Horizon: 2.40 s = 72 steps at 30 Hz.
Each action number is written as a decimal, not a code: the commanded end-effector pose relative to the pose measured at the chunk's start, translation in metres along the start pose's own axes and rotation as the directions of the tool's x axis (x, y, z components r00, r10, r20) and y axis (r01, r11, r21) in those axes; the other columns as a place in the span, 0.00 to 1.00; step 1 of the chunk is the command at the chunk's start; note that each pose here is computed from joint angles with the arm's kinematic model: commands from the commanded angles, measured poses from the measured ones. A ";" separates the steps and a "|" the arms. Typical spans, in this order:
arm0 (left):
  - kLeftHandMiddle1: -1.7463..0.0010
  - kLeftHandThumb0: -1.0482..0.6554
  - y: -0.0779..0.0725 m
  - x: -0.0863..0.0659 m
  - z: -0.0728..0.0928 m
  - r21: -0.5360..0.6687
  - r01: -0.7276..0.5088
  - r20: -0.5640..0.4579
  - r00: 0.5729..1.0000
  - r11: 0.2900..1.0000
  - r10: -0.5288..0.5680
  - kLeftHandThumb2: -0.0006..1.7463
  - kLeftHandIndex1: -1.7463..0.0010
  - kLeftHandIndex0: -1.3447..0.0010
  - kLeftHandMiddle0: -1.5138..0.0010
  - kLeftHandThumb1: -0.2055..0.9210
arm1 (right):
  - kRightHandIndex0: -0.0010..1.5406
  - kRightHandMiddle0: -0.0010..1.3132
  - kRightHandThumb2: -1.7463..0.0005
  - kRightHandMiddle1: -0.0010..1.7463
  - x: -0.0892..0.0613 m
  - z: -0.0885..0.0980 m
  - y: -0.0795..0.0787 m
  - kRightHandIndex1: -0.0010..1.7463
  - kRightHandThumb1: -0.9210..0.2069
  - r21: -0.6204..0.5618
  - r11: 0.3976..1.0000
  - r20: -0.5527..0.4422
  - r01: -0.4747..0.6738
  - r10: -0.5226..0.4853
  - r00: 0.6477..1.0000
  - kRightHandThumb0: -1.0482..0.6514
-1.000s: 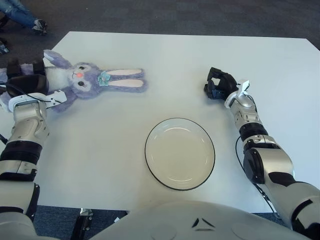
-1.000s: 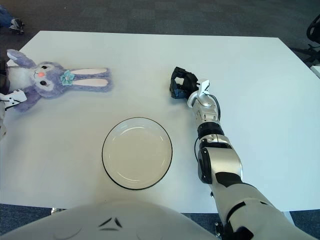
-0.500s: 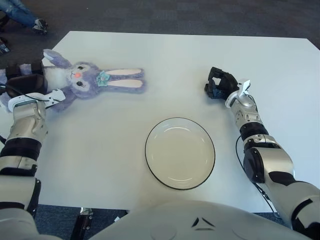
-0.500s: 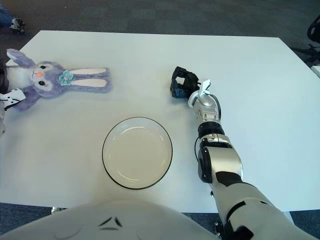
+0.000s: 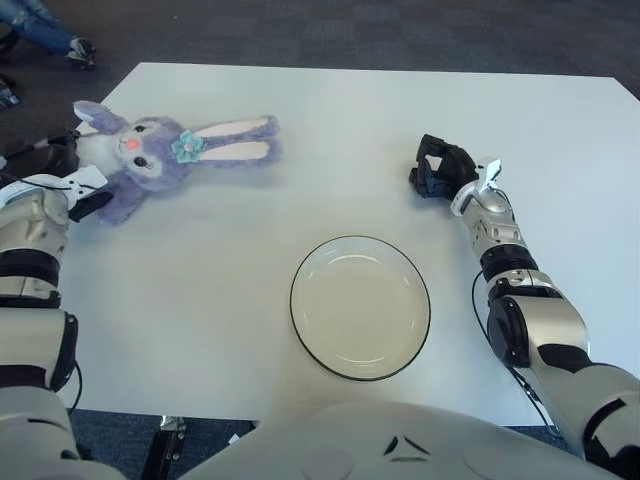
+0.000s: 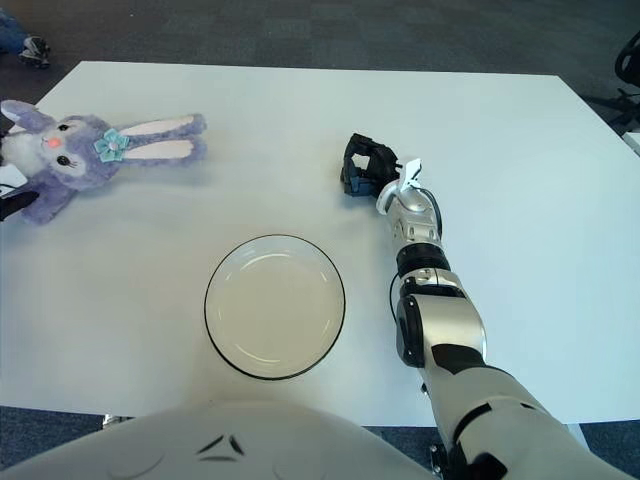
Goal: Put the doll into the plate.
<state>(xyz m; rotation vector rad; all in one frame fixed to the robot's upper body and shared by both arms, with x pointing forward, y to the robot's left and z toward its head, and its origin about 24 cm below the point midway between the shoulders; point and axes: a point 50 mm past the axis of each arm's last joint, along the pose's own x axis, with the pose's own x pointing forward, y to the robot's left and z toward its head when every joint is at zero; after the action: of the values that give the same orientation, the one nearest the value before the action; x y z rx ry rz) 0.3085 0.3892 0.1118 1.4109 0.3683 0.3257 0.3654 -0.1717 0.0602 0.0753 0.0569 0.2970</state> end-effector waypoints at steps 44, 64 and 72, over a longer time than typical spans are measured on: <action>0.00 0.94 -0.023 -0.003 0.012 0.009 -0.036 -0.010 0.999 0.999 0.037 0.90 0.00 0.23 0.48 0.28 | 0.84 0.58 0.12 1.00 -0.008 -0.013 -0.004 1.00 0.70 0.065 0.998 -0.066 -0.002 0.007 0.998 0.29; 0.00 0.97 -0.014 -0.021 0.054 -0.131 -0.163 0.057 0.984 0.978 0.172 0.94 0.00 0.18 0.45 0.22 | 0.84 0.58 0.12 1.00 -0.008 -0.013 -0.004 1.00 0.69 0.056 0.998 -0.090 -0.006 0.011 0.996 0.29; 0.00 0.98 -0.012 -0.018 0.056 -0.142 -0.206 0.082 0.972 0.968 0.219 0.96 0.00 0.17 0.43 0.21 | 0.83 0.57 0.13 1.00 -0.007 -0.014 -0.003 1.00 0.68 0.057 0.998 -0.094 -0.006 0.012 0.995 0.30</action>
<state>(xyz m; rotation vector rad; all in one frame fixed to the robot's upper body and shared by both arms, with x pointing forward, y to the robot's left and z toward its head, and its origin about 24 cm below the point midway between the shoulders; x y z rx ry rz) 0.3150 0.3306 0.1087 1.3381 0.1252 0.4444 0.3652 -0.1725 0.0623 0.1011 0.0898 0.3221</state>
